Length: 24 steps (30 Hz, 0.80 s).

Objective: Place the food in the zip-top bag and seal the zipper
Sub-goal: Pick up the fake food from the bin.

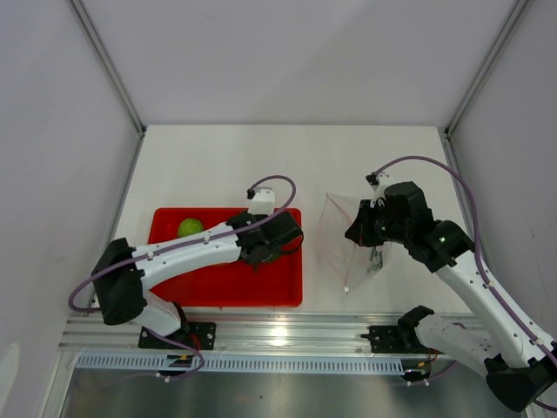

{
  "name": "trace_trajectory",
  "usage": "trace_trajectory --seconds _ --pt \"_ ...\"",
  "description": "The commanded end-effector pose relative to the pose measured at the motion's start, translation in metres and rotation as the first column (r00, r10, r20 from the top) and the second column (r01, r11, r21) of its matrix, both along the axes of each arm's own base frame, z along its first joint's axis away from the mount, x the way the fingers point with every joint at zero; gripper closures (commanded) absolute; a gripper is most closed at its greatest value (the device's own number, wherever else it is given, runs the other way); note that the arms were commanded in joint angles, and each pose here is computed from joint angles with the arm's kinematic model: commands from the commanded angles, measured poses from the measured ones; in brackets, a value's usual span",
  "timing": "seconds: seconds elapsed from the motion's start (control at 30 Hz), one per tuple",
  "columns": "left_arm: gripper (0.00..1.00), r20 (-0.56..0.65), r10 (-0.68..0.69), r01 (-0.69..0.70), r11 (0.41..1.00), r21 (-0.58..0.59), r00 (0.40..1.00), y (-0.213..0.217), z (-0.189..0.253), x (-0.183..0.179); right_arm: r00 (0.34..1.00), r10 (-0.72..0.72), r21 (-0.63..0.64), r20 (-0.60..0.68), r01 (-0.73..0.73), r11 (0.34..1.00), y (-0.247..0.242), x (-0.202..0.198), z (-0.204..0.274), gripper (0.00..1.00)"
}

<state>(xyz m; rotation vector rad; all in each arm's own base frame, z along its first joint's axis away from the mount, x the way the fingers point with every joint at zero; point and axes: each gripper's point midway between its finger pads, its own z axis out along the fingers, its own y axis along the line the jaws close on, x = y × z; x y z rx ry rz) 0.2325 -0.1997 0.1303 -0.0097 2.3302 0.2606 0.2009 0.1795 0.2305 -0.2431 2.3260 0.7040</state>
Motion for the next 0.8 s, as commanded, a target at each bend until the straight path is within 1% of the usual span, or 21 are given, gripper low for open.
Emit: trace_trajectory --seconds 0.0,0.07,0.2,0.3,0.33,0.4,0.43,0.5,0.53,0.6,0.63,0.67,0.7,0.77 --pt "0.95 0.015 -0.043 0.044 0.995 -0.094 0.999 -0.012 0.025 -0.003 0.999 0.011 0.02 0.044 -0.012 1.0 0.002 0.004 0.015 1.0" --pt "0.99 0.033 -0.056 0.06 0.99 -0.127 0.998 -0.011 0.039 -0.005 0.999 0.011 0.016 0.047 -0.011 1.0 0.001 0.004 0.016 1.0" --pt "1.0 0.066 -0.079 0.09 0.979 -0.182 0.995 -0.007 0.07 -0.009 0.999 0.008 0.014 0.046 -0.009 1.0 0.001 0.004 0.016 1.0" --pt "0.99 0.13 -0.129 0.16 0.95 -0.27 0.983 -0.009 0.109 -0.013 0.999 0.012 0.024 0.045 -0.014 1.0 0.003 0.004 0.018 1.0" --pt "1.0 0.175 -0.168 0.216 0.926 -0.311 0.97 -0.008 0.133 -0.018 0.999 0.015 0.027 0.046 -0.016 1.0 0.004 0.004 0.02 1.0" --pt "0.99 0.248 -0.212 0.295 0.88 -0.372 0.945 -0.015 0.161 -0.021 0.999 0.016 0.03 0.046 -0.018 0.999 0.004 0.004 0.022 1.0" --pt "0.99 0.294 -0.259 0.367 0.836 -0.409 0.92 -0.016 0.183 -0.029 0.999 0.015 0.029 0.046 -0.016 0.999 0.004 0.004 0.022 1.0" --pt "1.0 0.359 -0.295 0.442 0.776 -0.451 0.885 -0.021 0.211 -0.035 0.999 0.012 0.031 0.047 -0.013 0.999 0.004 0.005 0.023 1.0" --pt "0.99 0.381 -0.318 0.474 0.756 -0.451 0.868 -0.02 0.22 -0.039 0.999 0.013 0.032 0.05 -0.014 0.999 0.004 0.005 0.025 1.0" --pt "1.0 0.446 -0.361 0.56 0.668 -0.49 0.819 -0.025 0.25 -0.052 0.999 0.008 0.035 0.052 -0.009 0.999 0.004 0.005 0.026 1.0" --pt "0.99 0.475 -0.389 0.604 0.632 -0.486 0.789 -0.027 0.258 -0.057 0.999 0.008 0.039 0.054 -0.01 0.999 0.004 0.005 0.028 1.0" --pt "1.0 0.502 -0.421 0.651 0.569 -0.503 0.755 -0.032 0.268 -0.067 0.998 0.008 0.043 0.056 -0.01 0.999 0.005 0.005 0.029 1.0" --pt "0.99 0.551 -0.407 0.681 0.521 -0.515 0.728 -0.028 0.283 -0.074 0.999 0.007 0.045 0.054 -0.01 0.999 0.005 0.005 0.03 1.0" --pt "0.99 0.575 -0.397 0.695 0.488 -0.528 0.716 -0.023 0.295 -0.081 0.998 0.007 0.049 0.061 -0.01 0.999 0.006 0.006 0.033 1.0"
